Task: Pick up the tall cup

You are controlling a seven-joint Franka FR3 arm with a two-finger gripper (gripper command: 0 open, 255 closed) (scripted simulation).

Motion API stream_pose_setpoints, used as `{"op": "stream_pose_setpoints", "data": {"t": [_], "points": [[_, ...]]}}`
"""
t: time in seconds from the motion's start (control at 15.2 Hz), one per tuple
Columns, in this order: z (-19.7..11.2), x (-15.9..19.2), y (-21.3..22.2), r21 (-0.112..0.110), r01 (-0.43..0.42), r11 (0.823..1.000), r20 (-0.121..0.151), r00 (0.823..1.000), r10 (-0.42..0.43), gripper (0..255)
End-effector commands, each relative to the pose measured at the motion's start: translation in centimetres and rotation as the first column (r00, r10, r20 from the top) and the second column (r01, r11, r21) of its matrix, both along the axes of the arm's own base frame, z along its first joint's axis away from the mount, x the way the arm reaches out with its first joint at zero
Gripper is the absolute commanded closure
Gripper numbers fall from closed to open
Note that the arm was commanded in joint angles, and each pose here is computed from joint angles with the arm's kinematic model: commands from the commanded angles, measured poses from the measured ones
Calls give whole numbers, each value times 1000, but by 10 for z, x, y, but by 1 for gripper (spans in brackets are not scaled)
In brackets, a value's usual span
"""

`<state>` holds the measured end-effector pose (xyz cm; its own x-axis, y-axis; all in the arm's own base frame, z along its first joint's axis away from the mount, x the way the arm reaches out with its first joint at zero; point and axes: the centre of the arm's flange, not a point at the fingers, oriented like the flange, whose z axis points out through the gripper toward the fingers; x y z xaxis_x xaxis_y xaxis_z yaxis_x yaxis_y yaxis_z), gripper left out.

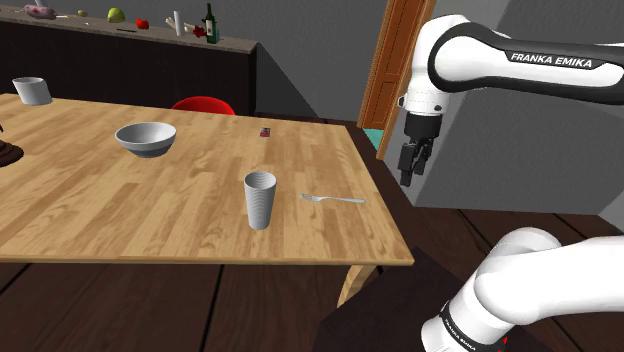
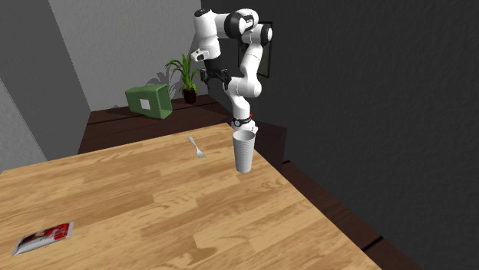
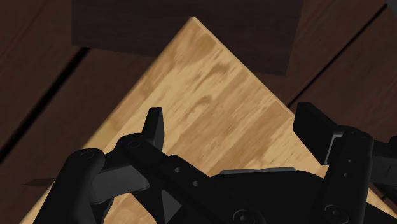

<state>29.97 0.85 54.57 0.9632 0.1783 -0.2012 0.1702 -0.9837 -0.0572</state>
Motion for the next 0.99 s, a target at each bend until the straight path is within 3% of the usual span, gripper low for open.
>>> {"op": "stream_pose_setpoints", "data": {"t": [0.0,0.92], "points": [[0,0,0,0,0,1000,0,1000,0,0],[-18,97,154,-50,-9,999,92,996,13,0]]}}
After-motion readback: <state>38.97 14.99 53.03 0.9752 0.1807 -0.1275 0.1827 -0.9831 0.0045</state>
